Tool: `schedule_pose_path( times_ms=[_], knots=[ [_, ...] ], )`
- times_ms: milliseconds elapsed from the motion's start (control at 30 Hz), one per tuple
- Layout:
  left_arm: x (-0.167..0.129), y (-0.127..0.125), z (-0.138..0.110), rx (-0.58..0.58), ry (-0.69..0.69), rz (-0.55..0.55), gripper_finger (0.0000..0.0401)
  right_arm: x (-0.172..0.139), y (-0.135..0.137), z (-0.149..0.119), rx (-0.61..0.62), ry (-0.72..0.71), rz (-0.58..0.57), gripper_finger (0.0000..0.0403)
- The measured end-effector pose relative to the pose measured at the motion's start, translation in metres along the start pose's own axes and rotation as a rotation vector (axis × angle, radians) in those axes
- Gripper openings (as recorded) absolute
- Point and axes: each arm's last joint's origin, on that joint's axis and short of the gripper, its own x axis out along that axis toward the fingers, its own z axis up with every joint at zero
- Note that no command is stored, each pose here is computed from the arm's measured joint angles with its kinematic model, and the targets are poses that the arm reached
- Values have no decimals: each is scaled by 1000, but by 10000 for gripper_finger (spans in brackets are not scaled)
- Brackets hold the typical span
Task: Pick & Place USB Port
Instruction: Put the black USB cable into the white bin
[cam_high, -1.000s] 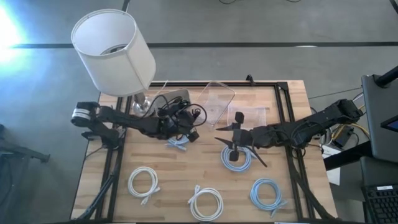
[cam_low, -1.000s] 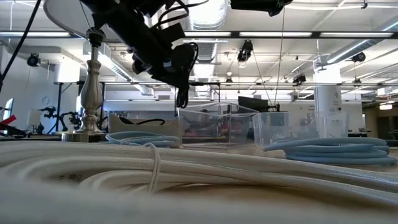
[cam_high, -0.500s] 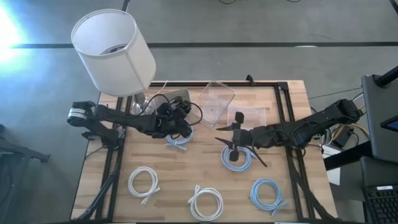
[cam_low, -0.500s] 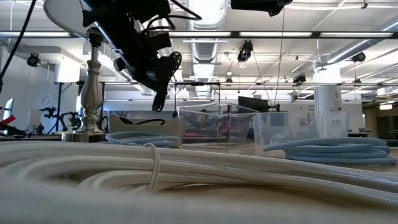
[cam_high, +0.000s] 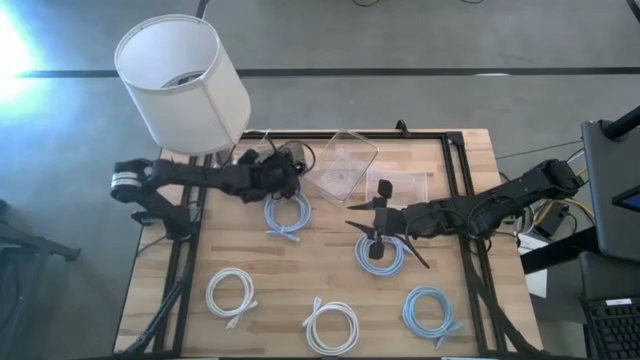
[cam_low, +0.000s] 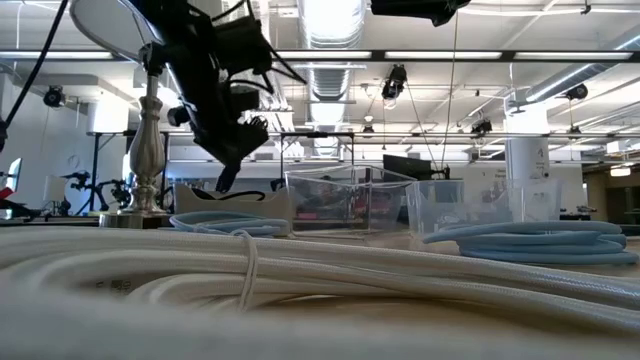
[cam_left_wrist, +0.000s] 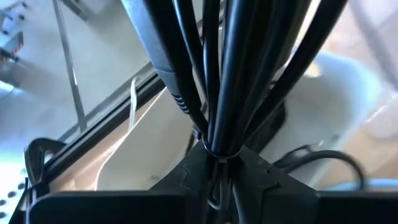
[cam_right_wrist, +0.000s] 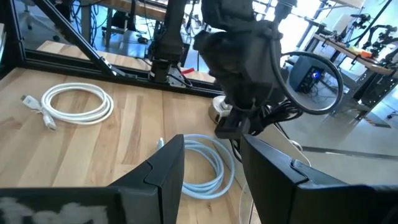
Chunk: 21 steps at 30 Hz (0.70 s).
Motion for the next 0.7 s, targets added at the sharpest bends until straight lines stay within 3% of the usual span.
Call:
schedule_pose_path(
  times_ms=[433, 700],
  knots=[
    [22, 13, -27, -3, 90, 49, 52, 0, 0, 0, -25, 0, 0, 155],
    [27, 13, -32, -22, 82, 44, 77, 0, 0, 0, -25, -2, 13, 155]
  ],
)
